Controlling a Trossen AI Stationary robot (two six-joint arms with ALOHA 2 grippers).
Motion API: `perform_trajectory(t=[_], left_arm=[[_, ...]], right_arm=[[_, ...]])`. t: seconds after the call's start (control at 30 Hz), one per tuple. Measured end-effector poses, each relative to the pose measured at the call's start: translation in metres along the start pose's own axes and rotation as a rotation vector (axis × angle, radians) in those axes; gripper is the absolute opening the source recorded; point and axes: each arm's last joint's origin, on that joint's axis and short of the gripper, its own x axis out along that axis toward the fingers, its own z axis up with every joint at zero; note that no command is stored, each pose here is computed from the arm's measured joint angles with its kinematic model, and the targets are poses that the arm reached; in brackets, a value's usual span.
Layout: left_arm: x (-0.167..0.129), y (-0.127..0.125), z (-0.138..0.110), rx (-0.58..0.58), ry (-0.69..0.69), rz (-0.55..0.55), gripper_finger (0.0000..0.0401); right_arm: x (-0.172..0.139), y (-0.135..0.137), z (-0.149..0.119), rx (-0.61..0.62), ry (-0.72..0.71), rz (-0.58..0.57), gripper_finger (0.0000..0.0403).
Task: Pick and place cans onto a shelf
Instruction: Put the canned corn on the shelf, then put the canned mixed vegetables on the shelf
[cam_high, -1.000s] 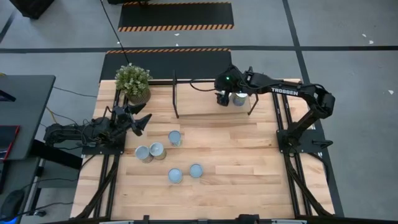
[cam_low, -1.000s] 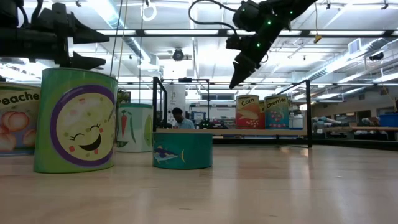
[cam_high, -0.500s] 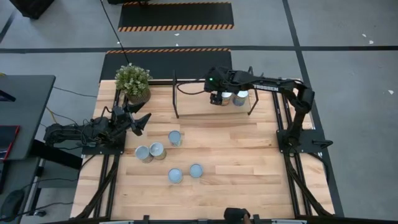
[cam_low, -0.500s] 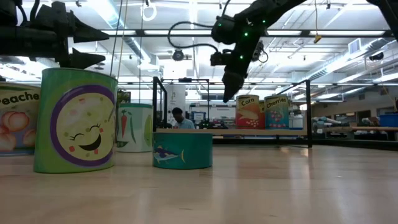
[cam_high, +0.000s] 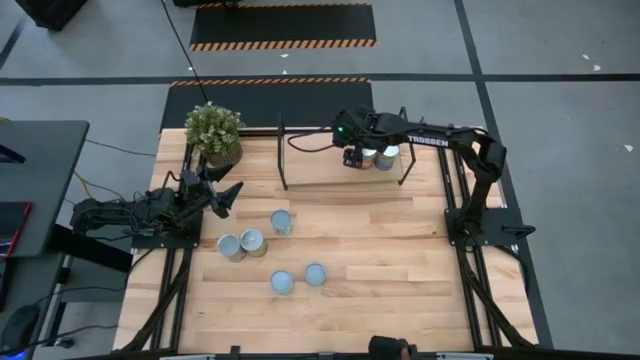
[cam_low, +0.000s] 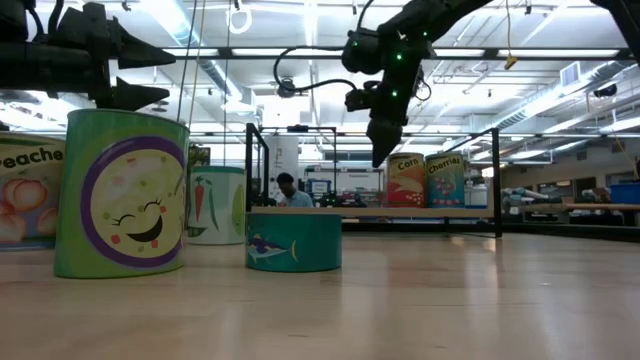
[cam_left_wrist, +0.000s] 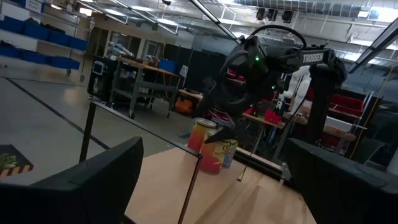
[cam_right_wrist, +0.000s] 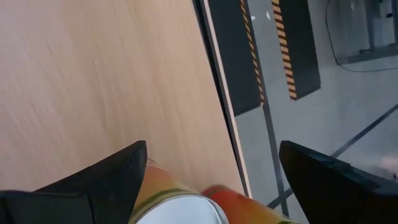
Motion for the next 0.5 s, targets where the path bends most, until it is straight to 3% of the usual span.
perform_trajectory(t=[0.17, 0.37, 0.5], left_arm=[[0.000, 0.000, 0.000, 0.000, 0.000, 0.000, 0.0396], [0.000, 0.000, -0.001, 0.005, 0.005, 0.000, 0.0396], [0.000, 0.000, -0.001, 0.000, 0.008, 0.000, 0.0396]], right_arm=[[-0.022, 0.016, 0.012, -0.048, -0.114, 0.006, 0.0373], [-0.054, 0.068, 0.029, -0.135, -0.316, 0.280, 0.0373], [-0.067, 0.106, 0.038, -0.167, -0.406, 0.402, 0.0373]])
